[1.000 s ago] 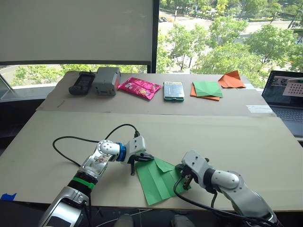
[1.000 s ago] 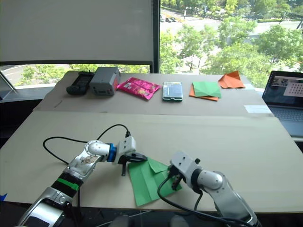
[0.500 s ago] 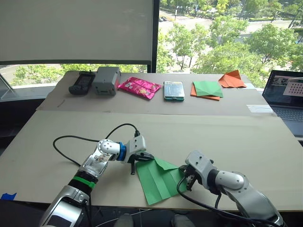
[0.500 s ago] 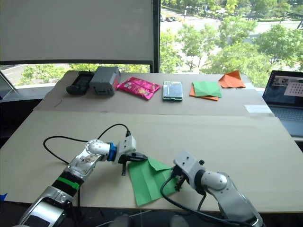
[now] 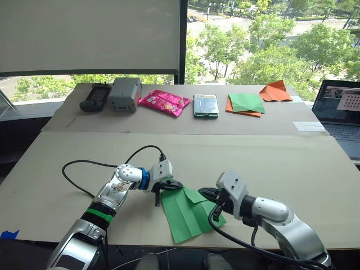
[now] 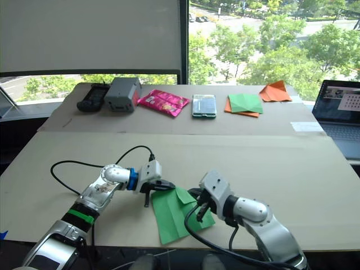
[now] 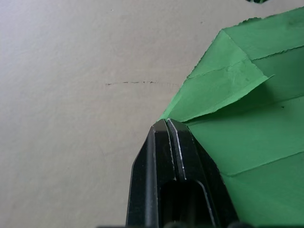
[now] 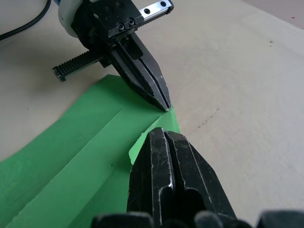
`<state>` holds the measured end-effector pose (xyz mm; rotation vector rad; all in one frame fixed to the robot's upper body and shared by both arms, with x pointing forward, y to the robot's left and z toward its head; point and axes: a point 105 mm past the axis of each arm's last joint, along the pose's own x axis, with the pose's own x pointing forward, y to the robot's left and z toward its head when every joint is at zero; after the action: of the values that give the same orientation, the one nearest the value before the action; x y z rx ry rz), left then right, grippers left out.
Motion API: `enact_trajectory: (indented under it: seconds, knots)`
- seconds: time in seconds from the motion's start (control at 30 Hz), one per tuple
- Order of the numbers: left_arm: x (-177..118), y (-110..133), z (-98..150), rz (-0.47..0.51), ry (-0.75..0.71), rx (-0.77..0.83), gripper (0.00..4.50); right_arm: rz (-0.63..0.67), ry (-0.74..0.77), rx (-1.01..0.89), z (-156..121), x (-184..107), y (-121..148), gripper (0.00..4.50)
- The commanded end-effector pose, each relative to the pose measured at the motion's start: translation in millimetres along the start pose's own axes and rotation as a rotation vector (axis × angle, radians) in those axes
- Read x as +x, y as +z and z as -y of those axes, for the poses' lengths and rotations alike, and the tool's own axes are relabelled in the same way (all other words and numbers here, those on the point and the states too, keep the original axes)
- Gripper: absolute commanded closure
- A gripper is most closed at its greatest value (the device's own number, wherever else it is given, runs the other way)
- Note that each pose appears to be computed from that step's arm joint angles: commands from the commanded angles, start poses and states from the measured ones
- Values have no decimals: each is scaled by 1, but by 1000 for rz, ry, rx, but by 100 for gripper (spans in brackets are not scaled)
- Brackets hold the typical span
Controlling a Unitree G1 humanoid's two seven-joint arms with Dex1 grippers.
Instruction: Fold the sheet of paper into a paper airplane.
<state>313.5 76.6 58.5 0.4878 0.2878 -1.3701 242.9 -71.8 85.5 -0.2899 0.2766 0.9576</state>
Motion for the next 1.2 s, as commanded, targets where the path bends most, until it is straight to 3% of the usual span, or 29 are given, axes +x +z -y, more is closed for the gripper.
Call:
enact_trajectory:
  seconds: [0.03,0.17,0.33,0.37,0.4,0.5,0.67,0.87,1.2]
  knots:
    - [-5,0,-3,-15,24,1,450,-32,-27,-24,4,6,-9,448]
    - [-16,7,-6,20,61,-21,450,-116,-35,-30,5,9,-31,448]
    - [-41,13,-7,72,132,-97,450,-144,-17,-38,2,9,-38,448]
    - [-55,15,-12,126,195,-178,450,-144,-16,-37,2,10,-39,448]
    - [-66,17,-14,163,235,-235,397,-143,-16,-35,1,11,-39,450]
    - [-90,12,-3,214,265,-388,307,-143,-19,-30,1,12,-39,450]
    - [-101,7,21,280,246,-616,139,-146,-16,-35,0,14,-40,450]
    - [-87,-3,33,322,272,-794,139,-138,-13,-39,-2,18,-38,450]
    - [-68,-11,43,236,274,-792,139,-125,-17,-44,0,19,-33,450]
